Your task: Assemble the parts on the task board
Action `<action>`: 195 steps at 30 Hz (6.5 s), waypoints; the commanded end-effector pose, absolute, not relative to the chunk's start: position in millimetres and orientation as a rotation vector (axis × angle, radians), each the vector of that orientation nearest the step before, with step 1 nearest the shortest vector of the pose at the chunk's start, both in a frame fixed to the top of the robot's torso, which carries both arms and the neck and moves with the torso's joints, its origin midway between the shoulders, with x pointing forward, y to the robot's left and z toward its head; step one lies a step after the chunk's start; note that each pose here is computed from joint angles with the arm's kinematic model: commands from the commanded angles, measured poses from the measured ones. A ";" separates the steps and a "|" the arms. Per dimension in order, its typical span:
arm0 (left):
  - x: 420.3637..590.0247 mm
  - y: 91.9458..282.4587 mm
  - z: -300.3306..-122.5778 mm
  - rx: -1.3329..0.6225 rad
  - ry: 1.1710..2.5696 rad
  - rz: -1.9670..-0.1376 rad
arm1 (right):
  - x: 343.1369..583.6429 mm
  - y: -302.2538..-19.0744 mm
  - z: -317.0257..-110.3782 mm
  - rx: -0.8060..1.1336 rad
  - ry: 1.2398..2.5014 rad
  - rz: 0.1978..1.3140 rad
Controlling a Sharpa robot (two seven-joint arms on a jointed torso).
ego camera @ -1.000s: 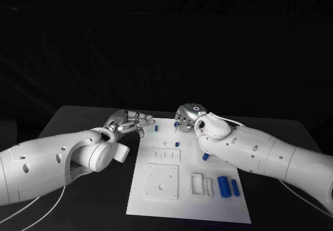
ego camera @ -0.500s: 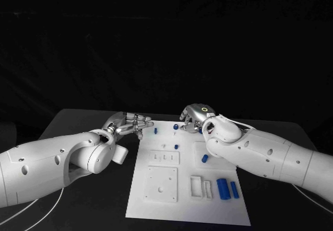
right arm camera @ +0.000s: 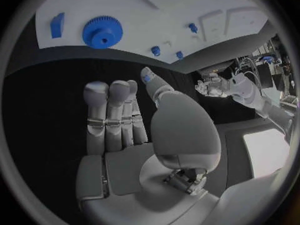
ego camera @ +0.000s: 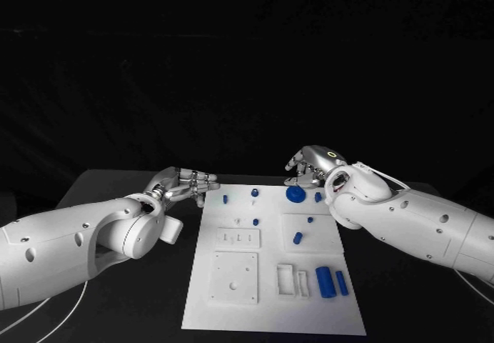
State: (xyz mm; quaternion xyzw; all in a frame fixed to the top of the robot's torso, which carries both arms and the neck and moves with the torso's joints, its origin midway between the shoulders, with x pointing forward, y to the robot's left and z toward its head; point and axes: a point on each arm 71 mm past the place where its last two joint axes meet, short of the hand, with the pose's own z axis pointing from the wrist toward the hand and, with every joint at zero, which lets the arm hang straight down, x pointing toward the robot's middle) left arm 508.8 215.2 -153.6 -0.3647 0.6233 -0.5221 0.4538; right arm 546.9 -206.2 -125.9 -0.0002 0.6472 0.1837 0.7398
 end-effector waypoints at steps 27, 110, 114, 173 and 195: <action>507.4 211.1 -151.2 -0.870 1.536 -1.332 | 560.5 -231.9 -155.9 0.054 1.636 0.358; 508.1 208.8 -153.8 -0.880 1.552 -1.328 | 536.4 -172.6 -145.8 -0.087 1.437 0.452; 508.0 208.5 -153.9 -0.880 1.552 -1.329 | 534.7 -160.2 -145.5 -0.107 1.429 0.471; 509.7 205.4 -155.6 -0.874 1.565 -1.333 | 541.7 -112.7 -192.6 -0.165 1.556 0.487; 510.9 208.2 -156.1 -0.879 1.565 -1.320 | 534.7 -129.1 -191.2 -0.098 1.524 0.516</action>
